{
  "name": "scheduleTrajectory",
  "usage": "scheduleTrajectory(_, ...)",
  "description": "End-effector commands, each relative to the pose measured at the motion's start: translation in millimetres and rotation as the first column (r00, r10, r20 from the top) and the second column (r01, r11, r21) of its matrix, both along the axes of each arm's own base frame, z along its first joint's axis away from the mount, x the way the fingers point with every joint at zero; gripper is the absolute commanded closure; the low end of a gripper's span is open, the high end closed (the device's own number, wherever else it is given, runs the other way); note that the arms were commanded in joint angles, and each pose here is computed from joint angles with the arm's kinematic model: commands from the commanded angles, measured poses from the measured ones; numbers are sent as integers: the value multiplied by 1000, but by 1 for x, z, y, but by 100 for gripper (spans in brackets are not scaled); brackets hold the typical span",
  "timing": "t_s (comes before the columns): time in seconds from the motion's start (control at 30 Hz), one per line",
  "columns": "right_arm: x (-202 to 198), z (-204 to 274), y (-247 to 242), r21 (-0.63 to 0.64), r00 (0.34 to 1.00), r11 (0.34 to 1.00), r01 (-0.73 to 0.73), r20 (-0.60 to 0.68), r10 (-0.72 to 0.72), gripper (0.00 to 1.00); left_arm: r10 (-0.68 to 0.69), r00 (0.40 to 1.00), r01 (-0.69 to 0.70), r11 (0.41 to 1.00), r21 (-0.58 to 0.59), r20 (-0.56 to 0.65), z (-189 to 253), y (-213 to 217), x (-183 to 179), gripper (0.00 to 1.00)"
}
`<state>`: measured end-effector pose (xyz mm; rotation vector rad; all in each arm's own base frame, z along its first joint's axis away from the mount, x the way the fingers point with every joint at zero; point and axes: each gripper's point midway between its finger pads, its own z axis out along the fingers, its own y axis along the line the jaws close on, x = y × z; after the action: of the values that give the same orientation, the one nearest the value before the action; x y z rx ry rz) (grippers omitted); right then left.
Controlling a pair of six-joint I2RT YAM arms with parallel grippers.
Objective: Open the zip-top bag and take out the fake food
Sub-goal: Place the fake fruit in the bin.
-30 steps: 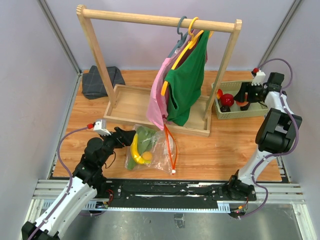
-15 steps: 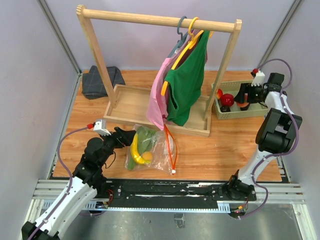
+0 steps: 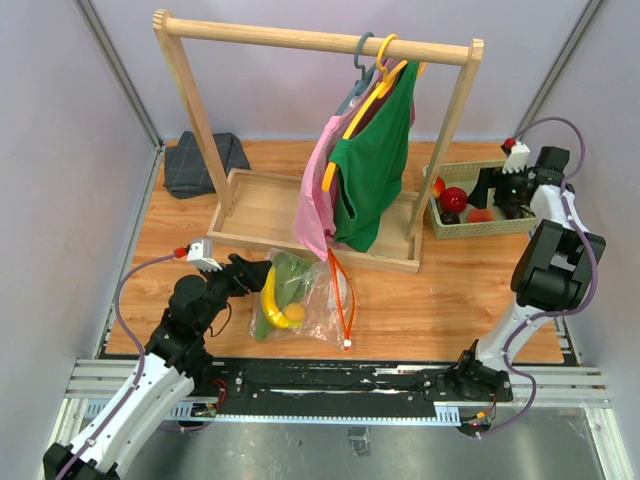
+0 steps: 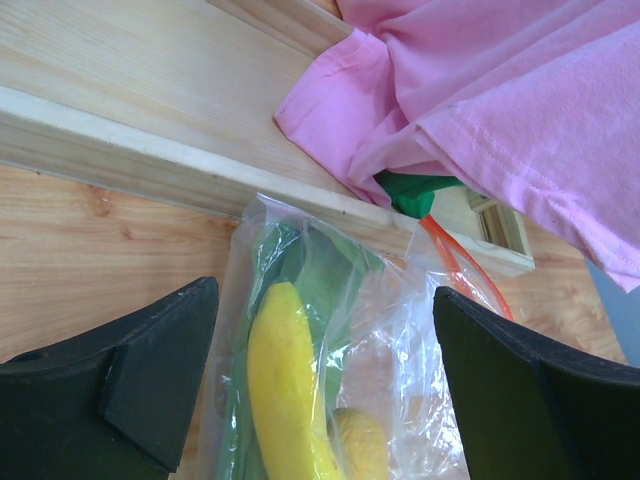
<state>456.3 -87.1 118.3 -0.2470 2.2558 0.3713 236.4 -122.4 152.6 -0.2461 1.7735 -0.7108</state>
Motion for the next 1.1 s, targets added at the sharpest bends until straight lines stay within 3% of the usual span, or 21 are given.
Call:
scheduleTrajectory(0.0,-5,26,7,-32,997,999,-32,68,34,12,17,1000,-17,1000,-9,9,2,3,0,8)
scheduleTrajectory(0.73,-86,75,52,-69,954,978,-198,215,209,13,6,1000,-4,999,-40,26,4,1,-3,6)
scheduleTrajectory(1.07,-143,92,107,-61,821,884,-463,346,454,13,-25,999,26,999,-44,28,6,-5,-4,9)
